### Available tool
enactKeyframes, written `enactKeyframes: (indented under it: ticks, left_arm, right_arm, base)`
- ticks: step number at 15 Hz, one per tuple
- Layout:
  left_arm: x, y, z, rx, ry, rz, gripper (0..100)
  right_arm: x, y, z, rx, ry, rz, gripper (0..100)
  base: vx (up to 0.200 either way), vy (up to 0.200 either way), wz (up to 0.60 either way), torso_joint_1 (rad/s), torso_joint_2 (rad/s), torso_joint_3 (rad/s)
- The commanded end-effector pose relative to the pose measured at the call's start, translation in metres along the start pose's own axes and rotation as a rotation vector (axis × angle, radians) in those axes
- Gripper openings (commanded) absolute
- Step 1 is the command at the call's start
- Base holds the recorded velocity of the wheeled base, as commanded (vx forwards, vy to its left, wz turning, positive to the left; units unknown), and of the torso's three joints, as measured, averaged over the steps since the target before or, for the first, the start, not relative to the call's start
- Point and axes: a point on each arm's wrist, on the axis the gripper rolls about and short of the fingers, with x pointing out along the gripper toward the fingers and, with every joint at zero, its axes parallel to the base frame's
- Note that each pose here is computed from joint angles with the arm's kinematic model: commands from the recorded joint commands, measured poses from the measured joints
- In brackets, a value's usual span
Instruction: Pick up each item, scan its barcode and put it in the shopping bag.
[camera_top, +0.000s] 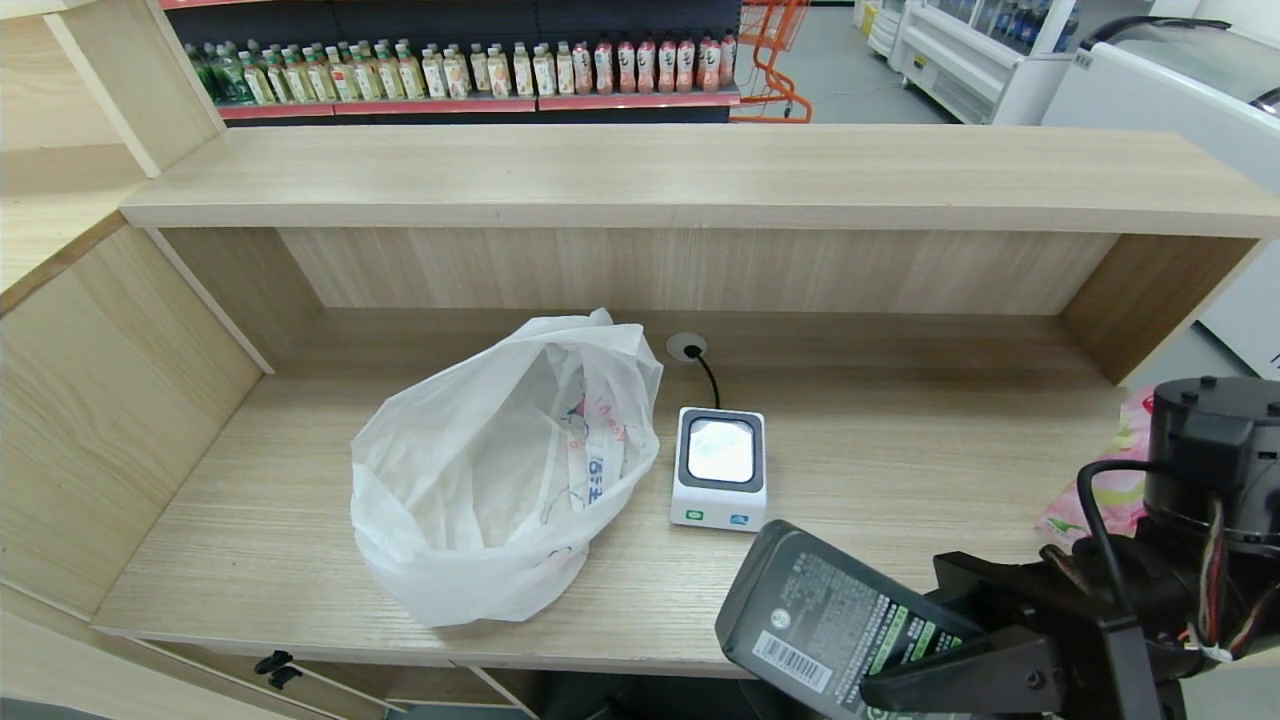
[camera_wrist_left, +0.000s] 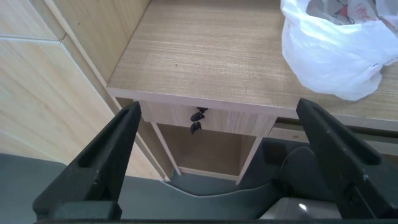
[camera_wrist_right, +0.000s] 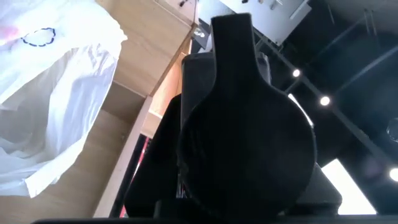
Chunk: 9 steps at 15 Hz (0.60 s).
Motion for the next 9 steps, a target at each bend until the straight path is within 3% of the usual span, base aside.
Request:
enactKeyframes:
  ticks: [1,7,9]
  left_arm:
    - [0.0,0.0,0.0,0.0,0.0,0.0,100]
    - [0.0,0.0,0.0,0.0,0.0,0.0,100]
    - [0.0,0.0,0.0,0.0,0.0,0.0,100]
  right_arm:
    - [0.0,-0.001,-0.001,-0.006,0.002,-0.001,0]
    - [-0.002,-0.007,-0.003,-0.024,0.012,-0.005,0]
    - [-0.018,-0.024,-0.023,0.064,0.089,0.018,0]
  base:
    - [0.0,0.0,0.0,0.0,0.0,0.0]
    - [0.0,0.0,0.0,0.0,0.0,0.0]
    - [0.0,0.0,0.0,0.0,0.0,0.0]
